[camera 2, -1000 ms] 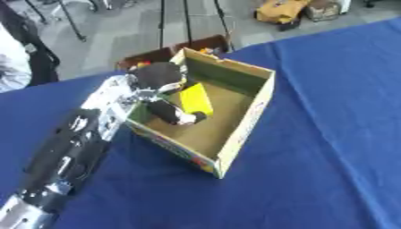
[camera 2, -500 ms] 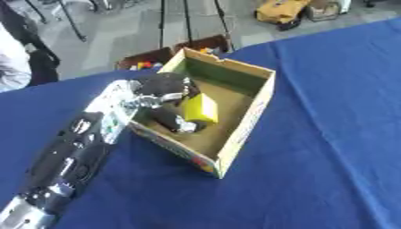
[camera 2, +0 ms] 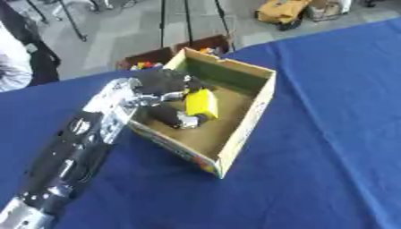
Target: Pick up objects on the table and place them in the box.
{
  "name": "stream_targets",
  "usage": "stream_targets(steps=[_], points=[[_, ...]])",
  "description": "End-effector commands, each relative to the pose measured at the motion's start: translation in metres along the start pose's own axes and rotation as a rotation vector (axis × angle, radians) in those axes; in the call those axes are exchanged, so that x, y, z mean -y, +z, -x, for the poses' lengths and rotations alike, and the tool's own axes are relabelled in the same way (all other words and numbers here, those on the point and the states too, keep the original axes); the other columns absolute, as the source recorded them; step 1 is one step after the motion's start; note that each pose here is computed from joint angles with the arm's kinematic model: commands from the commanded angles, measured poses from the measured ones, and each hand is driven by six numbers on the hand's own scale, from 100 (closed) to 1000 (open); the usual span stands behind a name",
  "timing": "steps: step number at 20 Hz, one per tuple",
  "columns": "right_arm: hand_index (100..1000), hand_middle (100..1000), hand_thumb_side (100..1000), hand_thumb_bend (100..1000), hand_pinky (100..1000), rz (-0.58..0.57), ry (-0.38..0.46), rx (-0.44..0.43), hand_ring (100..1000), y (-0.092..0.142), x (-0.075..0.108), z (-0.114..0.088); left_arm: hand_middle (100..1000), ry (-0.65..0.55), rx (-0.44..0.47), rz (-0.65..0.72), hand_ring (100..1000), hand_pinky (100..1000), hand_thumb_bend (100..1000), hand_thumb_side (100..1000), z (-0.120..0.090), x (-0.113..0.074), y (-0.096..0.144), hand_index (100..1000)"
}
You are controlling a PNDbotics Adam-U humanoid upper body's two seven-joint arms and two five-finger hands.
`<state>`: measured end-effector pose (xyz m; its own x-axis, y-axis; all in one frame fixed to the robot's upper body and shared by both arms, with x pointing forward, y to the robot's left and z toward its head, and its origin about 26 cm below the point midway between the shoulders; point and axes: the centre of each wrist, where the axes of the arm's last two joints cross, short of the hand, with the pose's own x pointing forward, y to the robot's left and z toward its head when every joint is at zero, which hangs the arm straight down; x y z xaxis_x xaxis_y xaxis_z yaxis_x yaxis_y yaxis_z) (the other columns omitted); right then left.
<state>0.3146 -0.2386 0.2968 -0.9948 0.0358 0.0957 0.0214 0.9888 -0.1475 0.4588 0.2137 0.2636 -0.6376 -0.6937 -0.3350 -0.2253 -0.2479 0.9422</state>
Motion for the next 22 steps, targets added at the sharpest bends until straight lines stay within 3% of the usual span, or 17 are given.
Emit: stream_targets(steps=[1, 2, 3, 4, 5, 6, 7, 9, 10, 11, 12, 13, 14, 15, 18, 19, 22], points=[[804, 567, 530, 100, 798, -0.004, -0.004, 0.028, 782, -0.005, 0.000, -0.005, 847, -0.066, -0.036, -0.038, 762, 423, 195, 1000, 0.009, -0.016, 0.009, 1000], [803, 566, 530, 100, 798, -0.003, -0.004, 0.028, 782, -0.005, 0.000, -0.005, 900, -0.070, -0.029, -0.031, 846, 582, 186, 1000, 0.008, -0.015, 0.009, 1000], [803, 566, 530, 100, 798, -0.002, -0.005, 0.029, 782, -0.005, 0.000, -0.005, 930, -0.073, -0.022, -0.028, 887, 661, 175, 1000, 0.008, -0.015, 0.009, 1000], [803, 565, 530, 100, 798, -0.001, -0.005, 0.028, 782, -0.005, 0.000, -0.004, 997, -0.071, -0.010, -0.025, 963, 802, 173, 1000, 0.007, -0.014, 0.009, 1000], [803, 565, 530, 100, 798, -0.001, -0.005, 0.028, 782, -0.005, 0.000, -0.004, 1000, -0.068, 0.004, -0.021, 1000, 903, 189, 1000, 0.007, -0.014, 0.008, 1000], [803, 564, 530, 100, 798, 0.000, -0.005, 0.027, 781, -0.005, 0.000, -0.004, 1000, -0.063, 0.023, -0.012, 1000, 1000, 292, 1000, 0.006, -0.012, 0.008, 1000], [803, 564, 530, 100, 798, 0.000, -0.006, 0.027, 781, -0.005, 0.000, -0.004, 1000, -0.057, 0.045, 0.006, 1000, 1000, 305, 1000, 0.006, -0.010, 0.007, 1000], [802, 563, 530, 100, 798, 0.000, -0.007, 0.027, 781, -0.005, 0.000, -0.004, 1000, -0.060, 0.086, 0.050, 1000, 1000, 206, 806, 0.007, -0.007, 0.006, 1000], [802, 562, 531, 100, 798, 0.001, -0.007, 0.027, 781, -0.005, 0.000, -0.004, 1000, -0.055, 0.105, 0.077, 1000, 1000, 100, 687, 0.006, -0.004, 0.005, 1000], [802, 562, 531, 100, 798, 0.002, -0.007, 0.026, 781, -0.005, 0.000, -0.004, 1000, -0.045, 0.119, 0.099, 1000, 1000, 100, 675, 0.006, -0.002, 0.005, 1000], [801, 562, 531, 100, 798, 0.003, -0.007, 0.027, 781, -0.005, 0.000, -0.004, 1000, -0.030, 0.128, 0.116, 1000, 1000, 100, 772, 0.007, 0.000, 0.004, 1000], [801, 561, 532, 100, 798, 0.003, -0.008, 0.027, 781, -0.005, 0.000, -0.004, 1000, -0.012, 0.135, 0.127, 1000, 1000, 129, 813, 0.007, 0.002, 0.003, 1000], [801, 560, 534, 100, 798, 0.002, -0.007, 0.027, 781, -0.005, 0.000, -0.004, 1000, 0.002, 0.139, 0.130, 1000, 1000, 296, 954, 0.008, 0.002, 0.003, 1000], [801, 559, 535, 100, 798, 0.002, -0.006, 0.026, 782, -0.005, 0.000, -0.004, 1000, 0.017, 0.140, 0.123, 1000, 1000, 338, 1000, 0.009, 0.002, 0.004, 1000], [802, 558, 540, 100, 798, 0.000, -0.005, 0.022, 782, -0.004, 0.001, -0.004, 1000, 0.060, 0.123, 0.051, 1000, 1000, 397, 1000, 0.010, -0.003, 0.006, 1000], [802, 558, 541, 100, 798, 0.001, -0.004, 0.021, 782, -0.004, 0.001, -0.004, 1000, 0.071, 0.114, 0.013, 1000, 1000, 383, 1000, 0.010, -0.006, 0.007, 1000], [801, 559, 540, 100, 798, 0.002, -0.003, 0.022, 782, -0.004, 0.001, -0.004, 984, 0.095, 0.076, -0.109, 1000, 1000, 100, 1000, 0.010, -0.012, 0.011, 1000]])
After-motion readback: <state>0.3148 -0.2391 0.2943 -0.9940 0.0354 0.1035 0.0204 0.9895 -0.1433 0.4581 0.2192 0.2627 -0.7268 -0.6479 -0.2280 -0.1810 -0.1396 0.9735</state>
